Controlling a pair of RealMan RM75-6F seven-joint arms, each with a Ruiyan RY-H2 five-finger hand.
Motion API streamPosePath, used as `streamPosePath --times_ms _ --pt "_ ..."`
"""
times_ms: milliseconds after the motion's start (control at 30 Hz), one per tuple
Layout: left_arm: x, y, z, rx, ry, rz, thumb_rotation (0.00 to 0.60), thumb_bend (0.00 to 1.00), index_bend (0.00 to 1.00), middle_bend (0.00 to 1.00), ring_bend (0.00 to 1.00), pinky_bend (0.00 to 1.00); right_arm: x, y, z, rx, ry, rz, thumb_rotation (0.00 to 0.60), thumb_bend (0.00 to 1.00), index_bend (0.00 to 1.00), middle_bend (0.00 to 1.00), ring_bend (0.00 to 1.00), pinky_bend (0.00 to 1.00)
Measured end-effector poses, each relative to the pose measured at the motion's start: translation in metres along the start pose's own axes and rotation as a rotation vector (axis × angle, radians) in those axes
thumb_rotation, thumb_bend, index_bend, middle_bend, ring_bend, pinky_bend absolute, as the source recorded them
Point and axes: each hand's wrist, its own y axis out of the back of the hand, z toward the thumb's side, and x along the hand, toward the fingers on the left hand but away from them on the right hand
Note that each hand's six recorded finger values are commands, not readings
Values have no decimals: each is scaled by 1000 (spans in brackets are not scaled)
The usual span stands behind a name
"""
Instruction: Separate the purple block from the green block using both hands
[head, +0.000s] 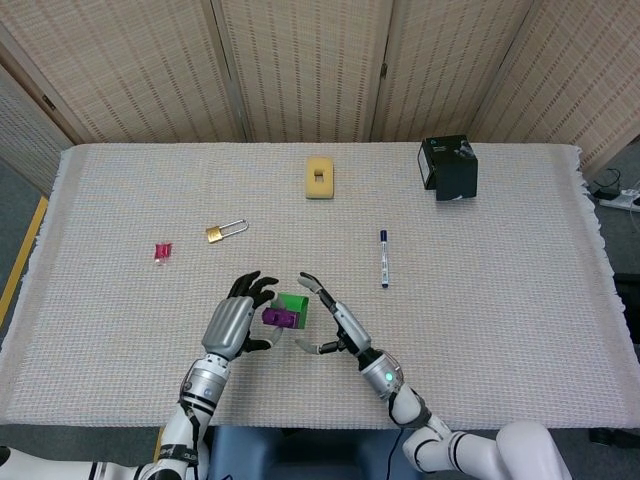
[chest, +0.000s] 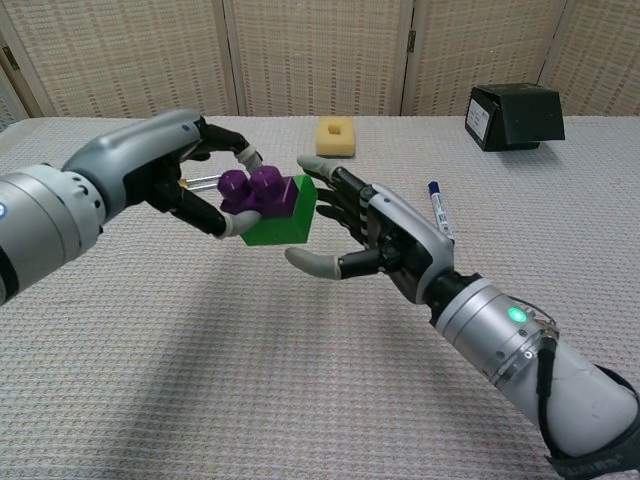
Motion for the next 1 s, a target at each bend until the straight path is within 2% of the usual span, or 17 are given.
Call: streamPosePath --times_ms 133,233,333,567,833,1000 --pt "-1 -2 1 -2 -1 -5 600 461 805 219 0 0 0 -2 -3 -4 -2 -18 600 301 297 0 18 0" --pt "-2 -3 1 -5 -2 -11 600 461 805 219 0 0 1 -3 -6 -7 -4 -36 600 301 420 2 58 0" --pt "-3 -4 2 -7 -3 -16 600 461 805 220 0 0 1 -5 -7 -8 -5 -48 600 301 488 21 81 0" --pt "-5 -7 2 -23 -5 -24 600 461 806 226 0 0 -2 -6 -7 -14 0 -85 600 302 577 86 151 0" --pt "-5 -5 2 -32 -6 -17 600 461 806 230 0 0 -5 -3 -3 -26 7 -125 600 302 847 219 243 0" --pt "-4 -4 2 -35 -6 -14 600 461 806 230 0 0 -11 0 3 -28 14 -135 600 301 961 284 283 0"
